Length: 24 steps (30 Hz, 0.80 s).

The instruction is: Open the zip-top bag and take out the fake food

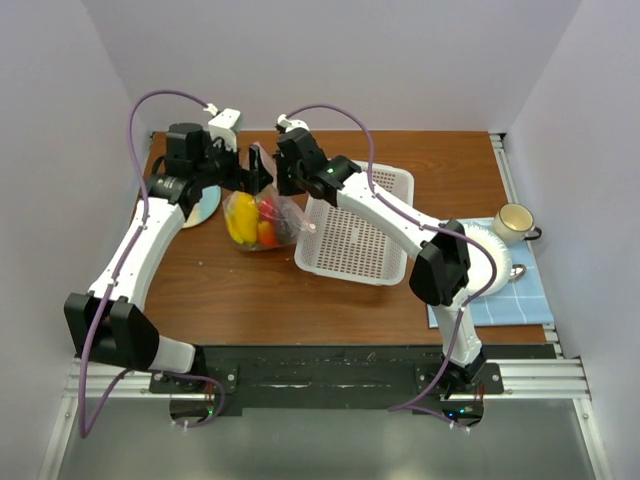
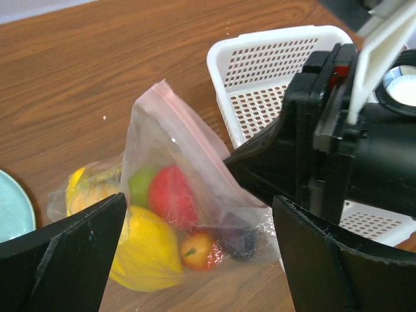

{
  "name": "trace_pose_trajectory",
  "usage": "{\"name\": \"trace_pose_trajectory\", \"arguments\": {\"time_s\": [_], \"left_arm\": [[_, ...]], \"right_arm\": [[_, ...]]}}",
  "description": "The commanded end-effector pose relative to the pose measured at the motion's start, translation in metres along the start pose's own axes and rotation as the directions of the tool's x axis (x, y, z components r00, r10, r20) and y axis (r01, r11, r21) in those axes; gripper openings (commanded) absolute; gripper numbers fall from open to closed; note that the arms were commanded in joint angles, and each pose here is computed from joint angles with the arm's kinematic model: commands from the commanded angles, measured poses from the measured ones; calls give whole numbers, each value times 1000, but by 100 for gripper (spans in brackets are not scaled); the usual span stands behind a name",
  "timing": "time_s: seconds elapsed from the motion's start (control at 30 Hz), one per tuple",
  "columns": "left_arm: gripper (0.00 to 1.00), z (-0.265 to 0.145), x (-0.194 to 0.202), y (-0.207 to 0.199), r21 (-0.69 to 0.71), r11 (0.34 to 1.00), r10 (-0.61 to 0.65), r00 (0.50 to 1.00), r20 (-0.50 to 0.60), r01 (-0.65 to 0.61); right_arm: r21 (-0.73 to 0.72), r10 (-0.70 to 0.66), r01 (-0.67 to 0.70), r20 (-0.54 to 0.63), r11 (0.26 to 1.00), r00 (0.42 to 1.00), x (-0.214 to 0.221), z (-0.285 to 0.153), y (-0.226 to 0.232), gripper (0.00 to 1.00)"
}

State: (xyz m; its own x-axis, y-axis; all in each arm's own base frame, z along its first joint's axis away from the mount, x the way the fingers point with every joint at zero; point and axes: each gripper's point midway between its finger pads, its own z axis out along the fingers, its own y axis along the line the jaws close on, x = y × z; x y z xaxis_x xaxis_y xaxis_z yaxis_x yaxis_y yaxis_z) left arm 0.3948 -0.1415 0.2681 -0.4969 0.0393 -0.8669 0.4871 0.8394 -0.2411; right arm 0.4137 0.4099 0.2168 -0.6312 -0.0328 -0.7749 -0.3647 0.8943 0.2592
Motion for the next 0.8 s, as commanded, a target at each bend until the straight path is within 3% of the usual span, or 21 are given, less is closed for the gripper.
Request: {"name": "trace_pose_trajectory", "arguments": {"time_s": [0.0, 0.33, 0.4, 0.43, 0.47, 0.53, 0.77], "left_arm": [[100, -14, -16, 1, -53, 999, 10, 998, 61, -7], [97, -2, -3, 5, -44, 999, 1, 999, 55, 2], [82, -2, 0, 7, -49, 999, 21, 999, 48, -19], [59, -1, 4, 8, -51, 998, 27, 999, 41, -25], [43, -2, 5, 10, -60, 998, 36, 998, 42, -33], [17, -1, 8, 14, -77, 995, 59, 998, 37, -56], [14, 5, 18, 22, -99, 992, 81, 996, 23, -78]], "right_arm": [[-113, 91, -87, 30, 990, 995, -17, -11, 28, 0], [-188, 148, -142, 16, 972, 989, -15, -24, 41, 0], [-182, 142, -135, 29, 974, 989, -19, -27, 38, 0], [-166, 136, -127, 41, 978, 990, -21, -28, 36, 0], [-159, 136, -127, 46, 979, 990, -22, -29, 33, 0], [-157, 140, -130, 53, 979, 989, -25, -32, 30, 0], [-142, 133, -122, 75, 982, 988, -29, -40, 24, 0]]}}
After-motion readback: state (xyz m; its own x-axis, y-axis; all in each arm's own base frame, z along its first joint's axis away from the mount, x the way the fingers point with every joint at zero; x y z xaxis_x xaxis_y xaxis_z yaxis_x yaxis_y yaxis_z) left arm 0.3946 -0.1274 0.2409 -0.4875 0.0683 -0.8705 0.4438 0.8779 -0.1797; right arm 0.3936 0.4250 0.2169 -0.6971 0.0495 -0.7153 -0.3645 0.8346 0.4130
